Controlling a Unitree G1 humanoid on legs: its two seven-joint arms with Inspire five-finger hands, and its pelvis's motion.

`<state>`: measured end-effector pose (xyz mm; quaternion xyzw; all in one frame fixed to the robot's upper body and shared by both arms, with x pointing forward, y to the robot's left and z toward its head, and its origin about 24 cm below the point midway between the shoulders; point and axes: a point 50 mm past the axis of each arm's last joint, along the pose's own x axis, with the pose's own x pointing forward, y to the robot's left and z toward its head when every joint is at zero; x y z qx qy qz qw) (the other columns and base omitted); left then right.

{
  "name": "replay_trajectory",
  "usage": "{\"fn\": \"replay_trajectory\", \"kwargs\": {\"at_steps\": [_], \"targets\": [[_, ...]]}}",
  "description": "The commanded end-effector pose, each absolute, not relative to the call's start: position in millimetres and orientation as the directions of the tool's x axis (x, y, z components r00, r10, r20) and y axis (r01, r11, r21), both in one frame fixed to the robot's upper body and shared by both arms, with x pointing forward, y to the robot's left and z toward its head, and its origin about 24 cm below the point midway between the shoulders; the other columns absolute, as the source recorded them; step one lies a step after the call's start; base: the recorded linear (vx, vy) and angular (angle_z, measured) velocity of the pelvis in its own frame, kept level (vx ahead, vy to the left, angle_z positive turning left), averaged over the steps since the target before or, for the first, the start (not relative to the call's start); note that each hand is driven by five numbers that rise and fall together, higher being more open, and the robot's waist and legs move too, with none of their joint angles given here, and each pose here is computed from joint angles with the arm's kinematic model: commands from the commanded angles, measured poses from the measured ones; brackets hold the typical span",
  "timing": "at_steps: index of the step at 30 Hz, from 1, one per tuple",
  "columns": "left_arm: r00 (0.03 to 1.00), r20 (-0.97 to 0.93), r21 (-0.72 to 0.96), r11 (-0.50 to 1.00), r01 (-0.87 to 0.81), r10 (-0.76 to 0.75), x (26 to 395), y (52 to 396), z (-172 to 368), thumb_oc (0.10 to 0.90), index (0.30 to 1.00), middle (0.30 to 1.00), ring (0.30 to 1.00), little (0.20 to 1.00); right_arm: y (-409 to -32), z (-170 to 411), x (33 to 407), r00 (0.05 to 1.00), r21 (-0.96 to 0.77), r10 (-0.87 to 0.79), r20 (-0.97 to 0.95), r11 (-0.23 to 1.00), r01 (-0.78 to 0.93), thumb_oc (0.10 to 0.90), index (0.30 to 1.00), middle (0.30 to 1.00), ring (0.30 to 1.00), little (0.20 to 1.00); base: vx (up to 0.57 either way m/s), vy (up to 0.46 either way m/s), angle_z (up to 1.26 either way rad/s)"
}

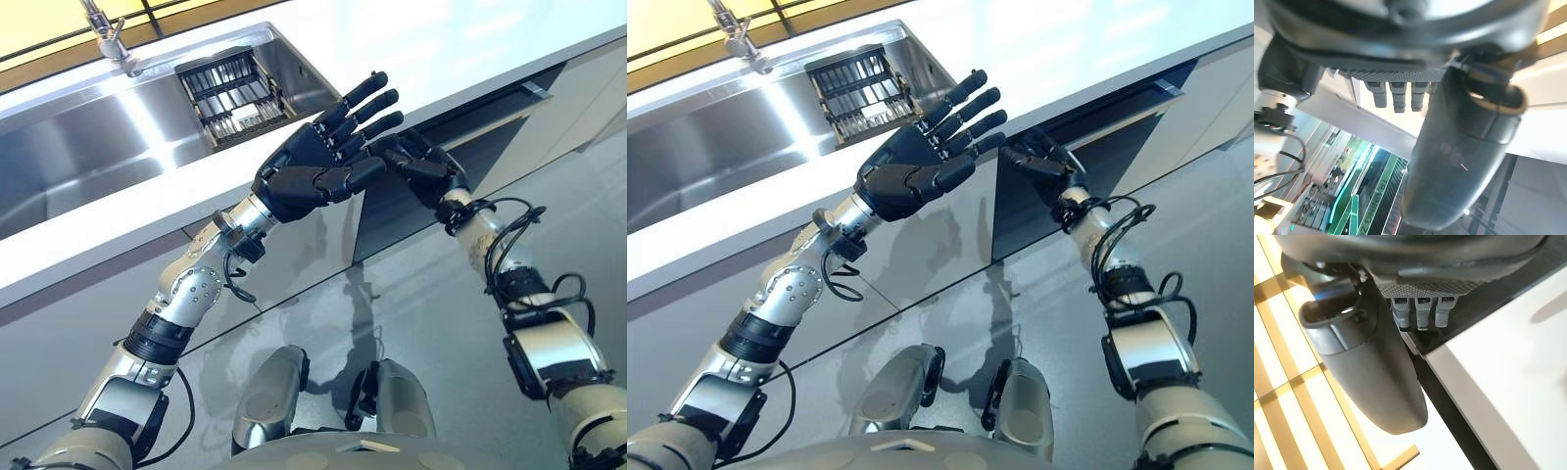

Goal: Pick up plates and place into dishwasher.

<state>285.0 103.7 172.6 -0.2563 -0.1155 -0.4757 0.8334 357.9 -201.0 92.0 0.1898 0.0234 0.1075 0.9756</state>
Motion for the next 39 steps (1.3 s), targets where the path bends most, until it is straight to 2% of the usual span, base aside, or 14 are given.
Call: {"fn": "replay_trajectory", "kwargs": {"at_steps": [1,6,9,13,19,22,25,29,35,39], "targets": [[0.403,0.591,-0.173,0.378,0.909,-0.699,268,110,189,0.8,0.9,0.9,0.9,0.9,-182,115,345,0.952,0.371,0.21,0.22,0.885,-0.281,0.8,0.9,0.9,0.9,0.9,-0.09,0.033,-0.07],[0.355,0.533,-0.125,0.343,0.931,-0.768,259,104,172,0.8,0.9,0.9,0.9,0.9,-170,61,304,0.967,0.429,0.221,0.126,0.867,-0.254,0.8,0.9,0.9,0.9,0.9,-0.06,0.022,-0.13],[0.358,0.478,-0.111,0.349,0.931,-0.802,254,104,161,0.8,0.9,0.9,0.9,0.9,-163,38,284,0.971,0.457,0.228,0.075,0.858,-0.237,0.8,0.9,0.9,0.9,0.9,-0.01,0.033,-0.21],[0.405,0.439,-0.154,0.377,0.913,-0.802,251,111,145,0.8,0.9,0.9,0.9,0.9,-154,13,262,0.971,0.495,0.24,-0.005,0.844,-0.206,0.8,0.9,0.9,0.9,0.9,0.0,0.02,-0.13],[0.476,0.242,-0.145,0.454,0.879,-0.845,240,124,103,0.8,0.9,0.9,0.9,0.9,-157,-19,240,0.953,0.53,0.249,-0.175,0.839,-0.123,0.8,0.9,0.9,0.9,0.9,0.0,0.007,-0.02],[0.601,0.072,-0.104,0.594,0.798,-0.796,238,141,71,0.8,0.9,0.9,0.9,0.9,-165,-37,227,0.936,0.539,0.225,-0.271,0.841,-0.046,0.8,0.9,0.9,0.9,0.9,0.0,-0.002,0.02],[0.689,0.019,-0.14,0.681,0.719,-0.724,236,151,44,0.8,0.9,0.9,0.9,0.9,-172,-56,217,0.913,0.549,0.199,-0.356,0.835,0.032,0.8,0.9,0.9,0.9,0.9,0.0,-0.005,0.05],[0.786,-0.125,-0.054,0.796,0.603,-0.605,230,167,-1,0.8,0.9,0.9,0.9,0.9,-179,-81,206,0.86,0.521,0.168,-0.481,0.844,0.126,0.8,0.9,0.9,0.9,0.9,0.02,-0.02,0.02],[0.816,-0.36,-0.051,0.883,0.466,-0.451,213,177,-57,0.8,0.9,0.9,0.9,0.9,-182,-98,201,0.817,0.511,0.165,-0.553,0.842,0.176,0.8,0.9,0.9,0.9,0.9,0.04,-0.033,0.04],[0.779,-0.529,-0.049,0.928,0.369,-0.337,195,184,-95,0.8,0.9,0.9,0.9,0.9,-182,-110,195,0.782,0.499,0.171,-0.599,0.844,0.198,0.8,0.9,0.9,0.9,0.9,0.05,-0.022,-0.01]]}}
